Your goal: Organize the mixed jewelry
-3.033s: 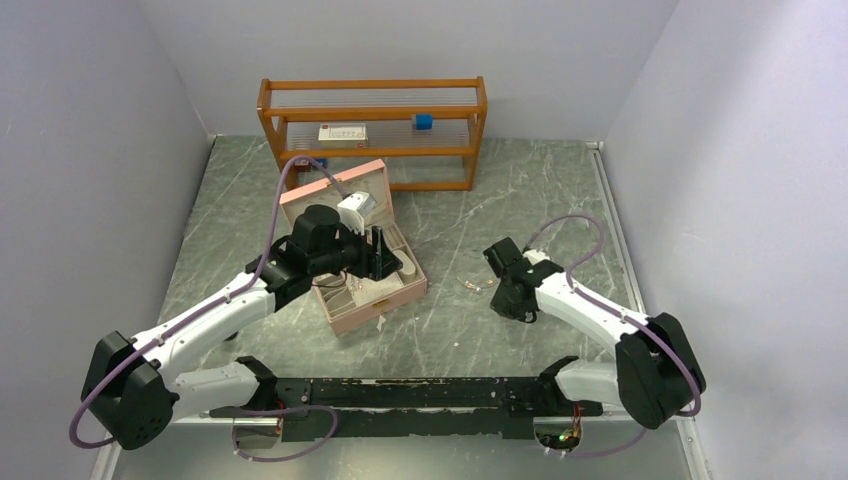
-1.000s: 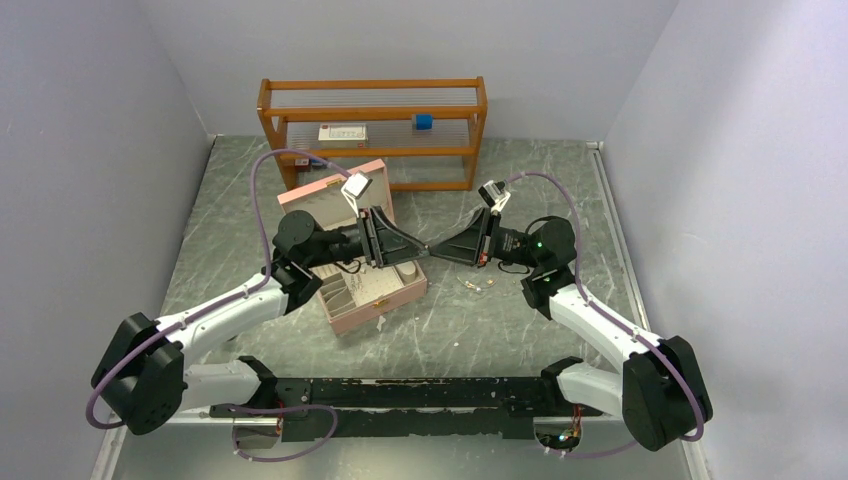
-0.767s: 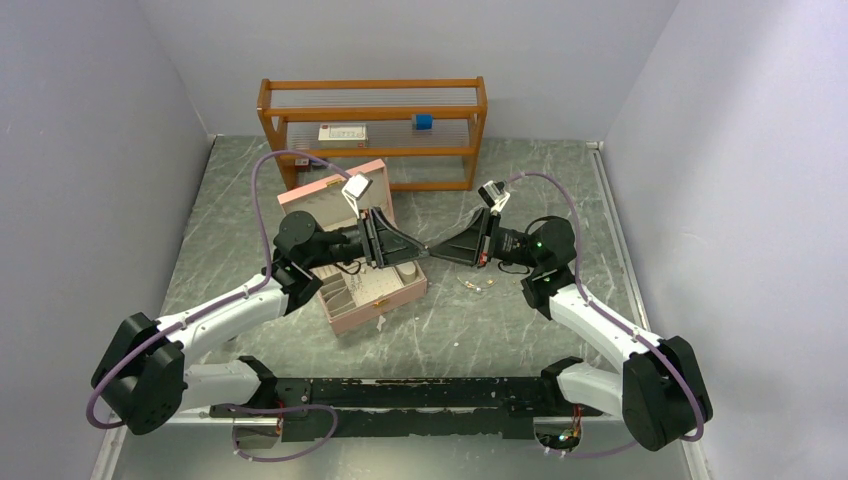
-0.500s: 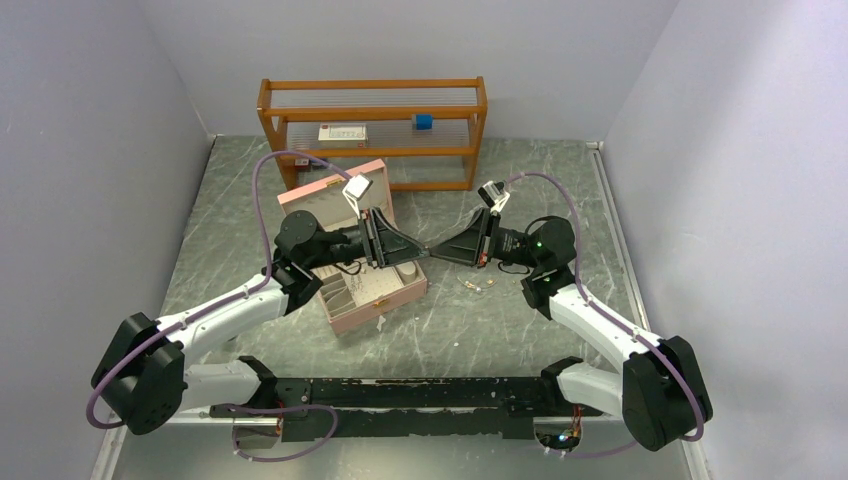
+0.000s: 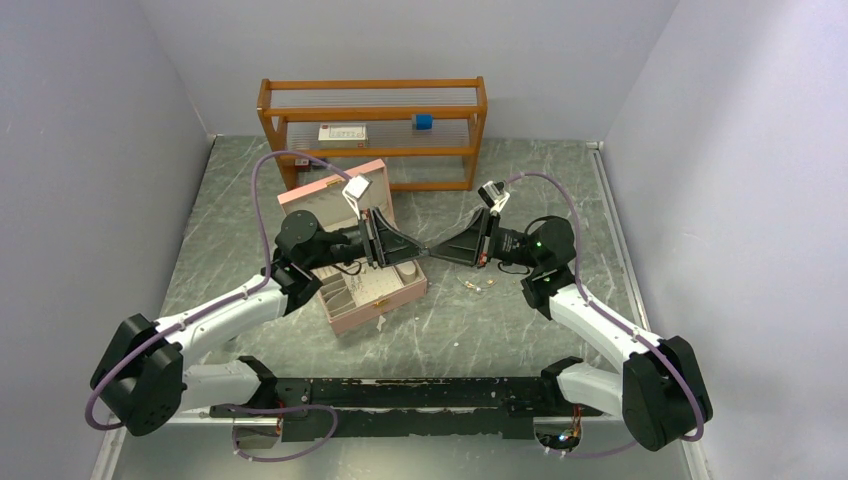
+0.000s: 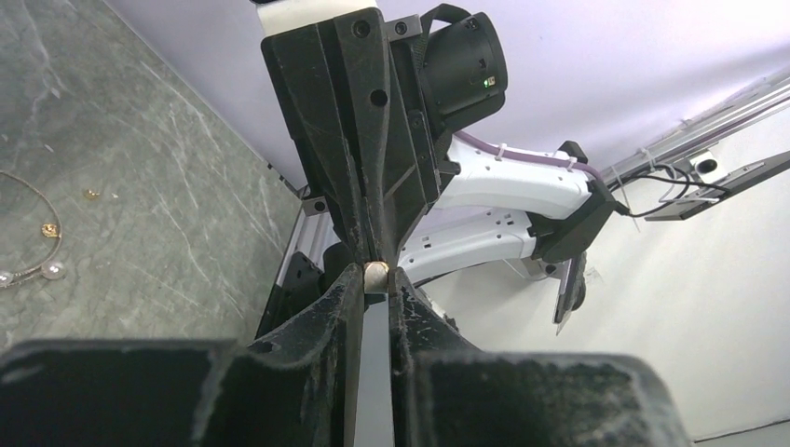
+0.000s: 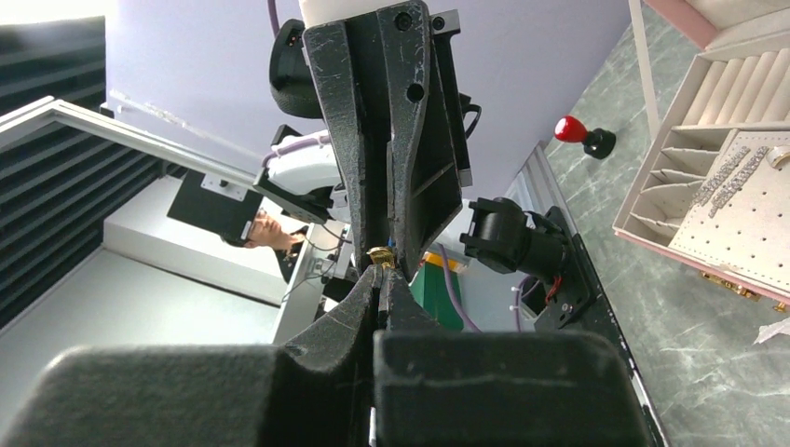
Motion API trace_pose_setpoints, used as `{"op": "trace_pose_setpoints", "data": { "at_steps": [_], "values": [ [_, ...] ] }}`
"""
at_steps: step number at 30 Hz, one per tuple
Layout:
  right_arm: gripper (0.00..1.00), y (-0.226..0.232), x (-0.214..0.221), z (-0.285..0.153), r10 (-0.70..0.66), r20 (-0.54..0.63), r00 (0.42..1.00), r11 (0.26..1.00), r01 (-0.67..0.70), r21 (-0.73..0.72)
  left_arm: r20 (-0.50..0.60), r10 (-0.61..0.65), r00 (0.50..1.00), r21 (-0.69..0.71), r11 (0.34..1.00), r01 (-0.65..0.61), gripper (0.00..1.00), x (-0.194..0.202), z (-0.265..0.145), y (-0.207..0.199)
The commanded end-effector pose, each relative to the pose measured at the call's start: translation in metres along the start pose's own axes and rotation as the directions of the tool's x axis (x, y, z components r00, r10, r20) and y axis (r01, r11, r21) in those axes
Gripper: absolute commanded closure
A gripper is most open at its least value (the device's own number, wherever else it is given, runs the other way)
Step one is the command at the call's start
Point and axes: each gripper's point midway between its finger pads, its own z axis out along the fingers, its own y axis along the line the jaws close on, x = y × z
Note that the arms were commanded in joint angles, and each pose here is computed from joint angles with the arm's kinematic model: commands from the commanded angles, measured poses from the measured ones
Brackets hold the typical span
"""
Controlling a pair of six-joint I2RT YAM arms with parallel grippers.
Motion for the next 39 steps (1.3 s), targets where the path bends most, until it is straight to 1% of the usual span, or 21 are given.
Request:
{"op": "trace_pose_setpoints", "data": {
  "at_steps": [1, 2, 3, 6, 8, 9, 11, 14, 16, 19, 20, 23, 25, 26, 30, 32, 33, 34, 39],
  "values": [
    [1.00, -0.009, 0.000, -0.001, -0.024, 0.003, 1.000, 0.999, 0.024, 0.023, 0.044, 0.088, 0.995, 0.028, 0.996, -0.089, 0.83, -0.012, 0.001, -0.018],
    [1.00, -0.008, -0.001, -0.001, -0.032, 0.009, 0.999, 0.999, 0.032, 0.028, 0.049, 0.091, 0.995, 0.016, 0.996, -0.092, 0.83, -0.013, 0.001, -0.016],
    [0.95, -0.012, -0.003, -0.001, -0.031, 0.017, 0.999, 0.999, 0.030, 0.045, 0.052, 0.094, 0.994, 0.007, 0.995, -0.095, 0.83, -0.013, 0.000, -0.014],
    [0.64, -0.020, -0.005, -0.002, -0.035, 0.033, 0.999, 0.995, 0.032, 0.097, 0.042, 0.113, 0.993, -0.043, 0.993, -0.112, 0.84, -0.013, 0.000, -0.007],
    [0.50, -0.028, -0.005, -0.004, -0.034, 0.046, 0.998, 0.990, 0.028, 0.135, 0.024, 0.137, 0.990, -0.107, 0.985, -0.134, 0.84, -0.014, -0.002, 0.003],
    [0.46, -0.032, -0.005, -0.005, -0.032, 0.053, 0.998, 0.988, 0.024, 0.155, 0.014, 0.150, 0.989, -0.144, 0.979, -0.146, 0.84, -0.015, -0.003, 0.008],
    [0.41, -0.041, -0.006, -0.008, -0.031, 0.081, 0.996, 0.981, 0.015, 0.194, -0.012, 0.182, 0.983, -0.224, 0.958, -0.180, 0.84, -0.018, -0.006, 0.017],
    [0.39, -0.062, -0.007, -0.015, -0.022, 0.137, 0.990, 0.963, -0.016, 0.270, -0.090, 0.203, 0.975, -0.345, 0.912, -0.222, 0.84, -0.017, -0.014, 0.034],
    [0.38, -0.073, -0.006, -0.021, -0.019, 0.176, 0.984, 0.955, -0.034, 0.295, -0.141, 0.200, 0.970, -0.423, 0.874, -0.241, 0.85, -0.014, -0.023, 0.047],
    [0.38, -0.102, 0.002, -0.032, -0.014, 0.210, 0.978, 0.923, -0.068, 0.378, -0.227, 0.199, 0.953, -0.520, 0.802, -0.292, 0.84, -0.011, -0.039, 0.062],
    [0.38, -0.113, 0.007, -0.035, -0.012, 0.211, 0.977, 0.909, -0.077, 0.409, -0.273, 0.213, 0.938, -0.524, 0.785, -0.331, 0.84, -0.010, -0.042, 0.064],
    [0.37, -0.149, 0.029, -0.046, 0.005, 0.214, 0.977, 0.857, -0.115, 0.503, -0.410, 0.260, 0.874, -0.552, 0.692, -0.465, 0.85, -0.015, -0.059, 0.069],
    [0.37, -0.165, 0.045, -0.045, 0.018, 0.207, 0.978, 0.832, -0.129, 0.540, -0.483, 0.238, 0.843, -0.589, 0.624, -0.513, 0.85, -0.017, -0.072, 0.077],
    [0.37, -0.171, 0.056, -0.041, 0.019, 0.186, 0.982, 0.824, -0.121, 0.554, -0.512, 0.215, 0.831, -0.605, 0.597, -0.527, 0.85, -0.016, -0.077, 0.083],
    [0.39, -0.208, 0.081, -0.039, 0.012, 0.171, 0.985, 0.732, -0.125, 0.670, -0.570, 0.154, 0.807, -0.649, 0.519, -0.557, 0.85, -0.017, -0.086, 0.103],
    [0.40, -0.225, 0.090, -0.039, 0.018, 0.171, 0.985, 0.692, -0.135, 0.709, -0.604, 0.104, 0.790, -0.676, 0.457, -0.578, 0.85, -0.017, -0.093, 0.116],
    [0.41, -0.229, 0.093, -0.038, 0.016, 0.164, 0.986, 0.686, -0.131, 0.716, -0.617, 0.076, 0.783, -0.694, 0.417, -0.587, 0.85, -0.018, -0.098, 0.123],
    [0.42, -0.234, 0.097, -0.036, 0.017, 0.160, 0.987, 0.677, -0.129, 0.725, -0.623, 0.056, 0.780, -0.705, 0.390, -0.592, 0.85, -0.019, -0.102, 0.128],
    [0.44, -0.245, 0.104, -0.028, -0.033, 0.118, 0.992, 0.637, -0.071, 0.768, -0.643, 0.006, 0.766, -0.708, 0.378, -0.597, 0.83, -0.015, -0.096, 0.147]
  ]
}}
